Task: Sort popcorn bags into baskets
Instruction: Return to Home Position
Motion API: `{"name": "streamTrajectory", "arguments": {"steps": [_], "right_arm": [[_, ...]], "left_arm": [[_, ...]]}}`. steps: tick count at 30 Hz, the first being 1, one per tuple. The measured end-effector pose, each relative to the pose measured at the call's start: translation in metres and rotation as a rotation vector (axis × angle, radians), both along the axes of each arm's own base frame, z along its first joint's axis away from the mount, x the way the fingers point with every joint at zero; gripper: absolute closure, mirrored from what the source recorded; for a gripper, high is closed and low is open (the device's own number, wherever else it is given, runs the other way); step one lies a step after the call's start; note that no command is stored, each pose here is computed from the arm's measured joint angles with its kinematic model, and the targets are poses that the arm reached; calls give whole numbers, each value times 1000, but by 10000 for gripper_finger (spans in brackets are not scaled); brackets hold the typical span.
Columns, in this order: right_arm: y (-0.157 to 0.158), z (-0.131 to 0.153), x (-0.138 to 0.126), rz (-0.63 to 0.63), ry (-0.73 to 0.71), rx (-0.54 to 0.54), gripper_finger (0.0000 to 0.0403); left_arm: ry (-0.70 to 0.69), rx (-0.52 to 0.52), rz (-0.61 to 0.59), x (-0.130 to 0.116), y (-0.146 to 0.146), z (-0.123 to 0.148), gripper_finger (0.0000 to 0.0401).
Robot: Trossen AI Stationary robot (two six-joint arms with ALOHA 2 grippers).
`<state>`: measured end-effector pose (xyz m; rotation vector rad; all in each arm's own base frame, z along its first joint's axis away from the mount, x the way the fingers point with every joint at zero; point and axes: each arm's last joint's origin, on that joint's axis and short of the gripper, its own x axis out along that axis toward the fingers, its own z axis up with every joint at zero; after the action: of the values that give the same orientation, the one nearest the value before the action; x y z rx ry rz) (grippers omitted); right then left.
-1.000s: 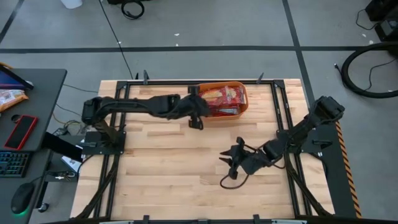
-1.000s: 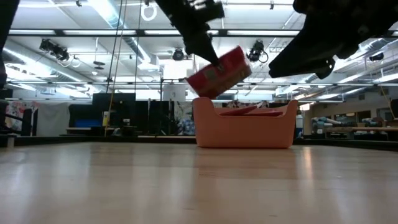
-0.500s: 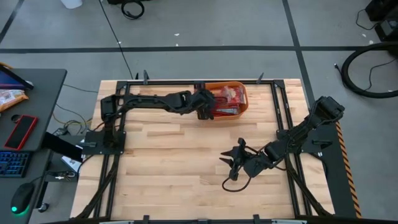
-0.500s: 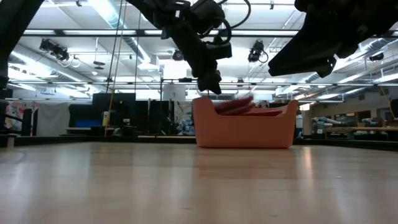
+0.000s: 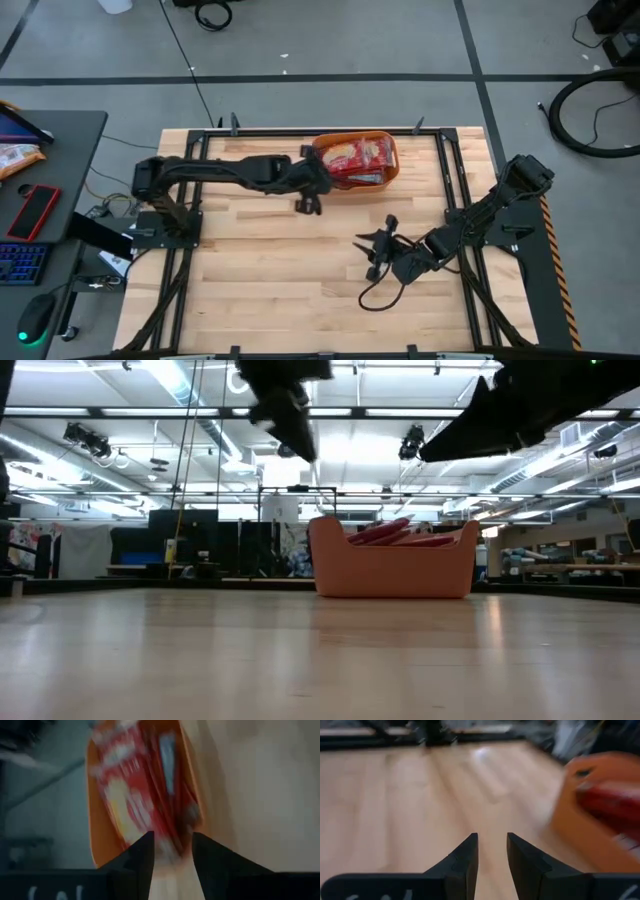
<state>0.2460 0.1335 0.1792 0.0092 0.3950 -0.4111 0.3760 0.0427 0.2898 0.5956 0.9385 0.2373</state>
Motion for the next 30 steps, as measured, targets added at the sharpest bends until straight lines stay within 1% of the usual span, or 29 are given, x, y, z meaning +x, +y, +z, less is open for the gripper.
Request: {"name": "streamTrajectory", "arguments": {"steps": [2,5,8,10,11,13,15,16,18,20,24,26,27,29,30], "right_arm": [[-1,3,0,-36,-15,-79,296],[-3,7,1,-100,-21,-235,296],[-4,19,2,-188,-34,-398,296],[-4,29,3,-247,-53,-457,296],[-4,34,4,-261,-66,-469,296],[-4,42,5,-245,-68,-494,296],[-7,45,6,-196,-64,-503,296],[-10,45,5,-175,-64,-501,296],[-20,44,3,-130,-69,-486,296],[-33,43,0,-107,-89,-460,296],[-63,45,-10,-45,-206,-378,296],[-76,45,-19,-6,-274,-340,296],[-81,46,-23,17,-314,-319,296],[-90,48,-34,38,-373,-297,296],[-94,49,-40,46,-392,-292,296]], "left_arm": [[26,-36,29,-14,-5,9,269],[49,-108,95,-36,-8,22,273],[65,-202,140,-54,-10,31,275],[80,-242,156,-62,-10,35,275],[69,-252,163,-65,-10,36,276],[65,-259,164,-73,-11,33,276],[26,-263,157,-79,-12,28,276],[29,-263,158,-84,-12,24,276],[27,-265,158,-94,-13,17,276],[-17,-278,171,-103,-14,14,276],[-110,-329,205,-125,-16,11,276],[-141,-361,221,-137,-17,9,276],[-181,-380,221,-142,-18,10,276],[-216,-402,235,-156,-19,9,276],[-260,-413,237,-162,-20,10,276]]}}
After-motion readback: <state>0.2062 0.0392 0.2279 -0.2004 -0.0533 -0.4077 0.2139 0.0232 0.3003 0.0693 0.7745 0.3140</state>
